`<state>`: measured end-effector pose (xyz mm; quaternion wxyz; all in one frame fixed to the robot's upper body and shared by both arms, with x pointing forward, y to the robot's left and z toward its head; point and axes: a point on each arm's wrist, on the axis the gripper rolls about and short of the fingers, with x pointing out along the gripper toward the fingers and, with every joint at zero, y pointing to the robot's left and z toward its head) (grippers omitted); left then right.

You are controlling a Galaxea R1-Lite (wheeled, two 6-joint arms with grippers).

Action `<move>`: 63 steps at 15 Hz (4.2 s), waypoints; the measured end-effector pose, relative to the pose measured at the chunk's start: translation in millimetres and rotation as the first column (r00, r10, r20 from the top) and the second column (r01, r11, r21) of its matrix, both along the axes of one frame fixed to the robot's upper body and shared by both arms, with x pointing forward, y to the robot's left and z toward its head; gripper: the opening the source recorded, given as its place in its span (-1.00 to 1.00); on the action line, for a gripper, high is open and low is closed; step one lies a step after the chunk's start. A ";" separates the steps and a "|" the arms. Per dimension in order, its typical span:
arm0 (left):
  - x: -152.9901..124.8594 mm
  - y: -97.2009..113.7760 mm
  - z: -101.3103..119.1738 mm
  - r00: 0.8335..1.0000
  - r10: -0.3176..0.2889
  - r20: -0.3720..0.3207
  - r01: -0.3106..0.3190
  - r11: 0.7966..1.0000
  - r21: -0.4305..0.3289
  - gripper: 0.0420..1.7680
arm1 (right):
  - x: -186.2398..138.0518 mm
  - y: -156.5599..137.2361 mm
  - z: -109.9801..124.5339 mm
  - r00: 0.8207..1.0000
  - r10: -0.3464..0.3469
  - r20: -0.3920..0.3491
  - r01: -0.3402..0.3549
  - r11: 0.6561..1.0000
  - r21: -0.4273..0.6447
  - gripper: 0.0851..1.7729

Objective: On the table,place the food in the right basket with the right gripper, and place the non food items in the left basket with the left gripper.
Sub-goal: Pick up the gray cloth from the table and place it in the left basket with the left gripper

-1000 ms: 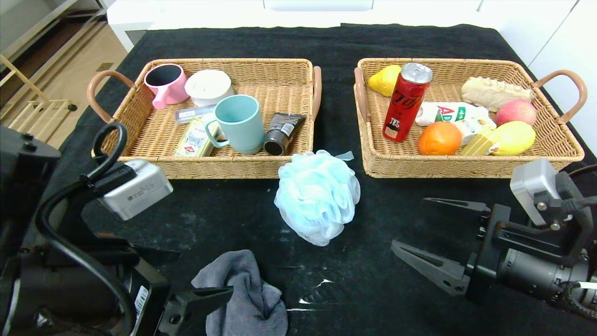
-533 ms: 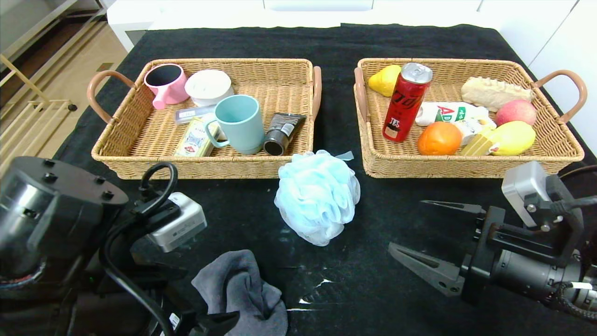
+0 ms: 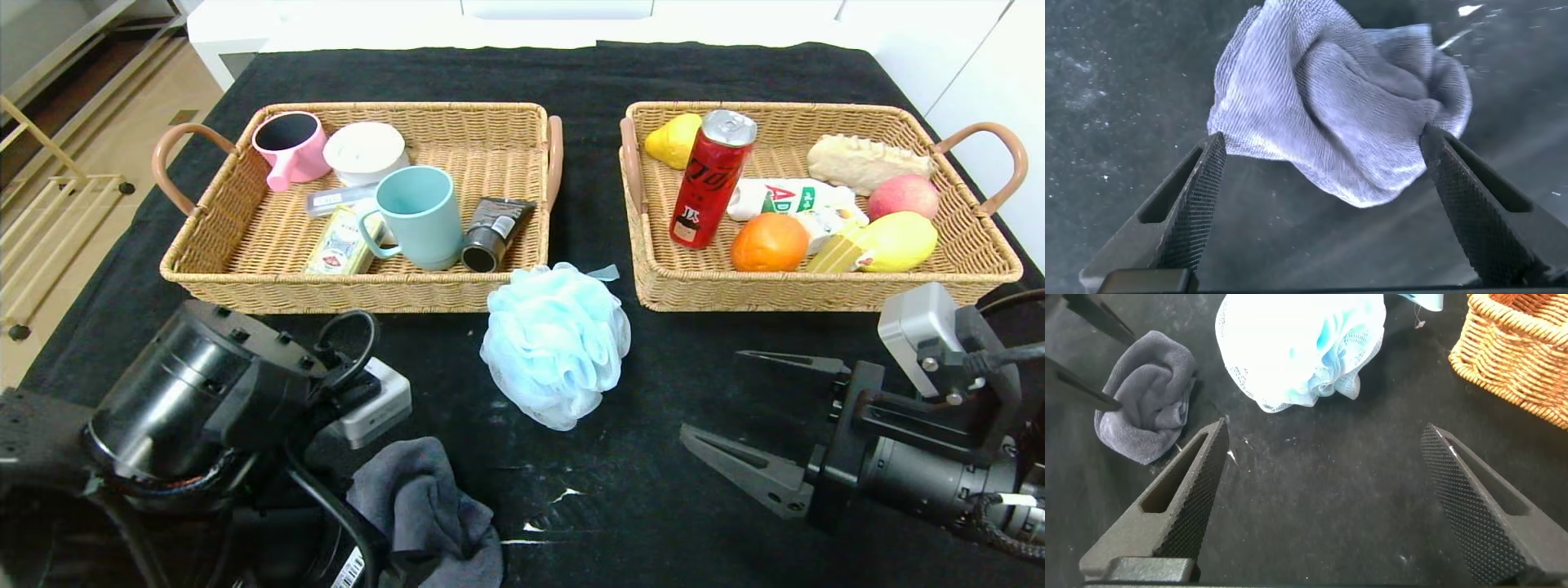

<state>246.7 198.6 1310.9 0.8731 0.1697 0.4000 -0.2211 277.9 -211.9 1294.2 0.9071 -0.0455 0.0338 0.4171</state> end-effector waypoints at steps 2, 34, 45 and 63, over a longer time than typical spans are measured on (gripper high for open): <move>2.7 -3.1 -5.5 1.000 -0.001 -0.017 0.002 1.000 0.019 0.94 | -0.1 0.0 0.1 1.000 0.000 0.001 0.000 1.000 0.000 0.93; 16.8 -16.6 -26.2 0.998 0.007 -0.066 -0.003 0.998 0.057 -0.82 | -0.7 0.8 -1.1 1.000 0.006 -0.003 -0.006 1.000 -0.003 0.93; 11.5 -11.4 5.2 0.998 0.006 0.068 0.000 0.997 -0.080 -0.82 | -0.1 1.2 -2.0 1.000 0.005 -0.007 -0.005 1.000 -0.006 0.93; 24.9 48.9 87.8 0.882 0.285 0.375 -0.169 0.935 -0.311 -0.82 | 2.0 2.9 -7.1 1.000 0.005 -0.020 -0.006 1.000 -0.021 0.93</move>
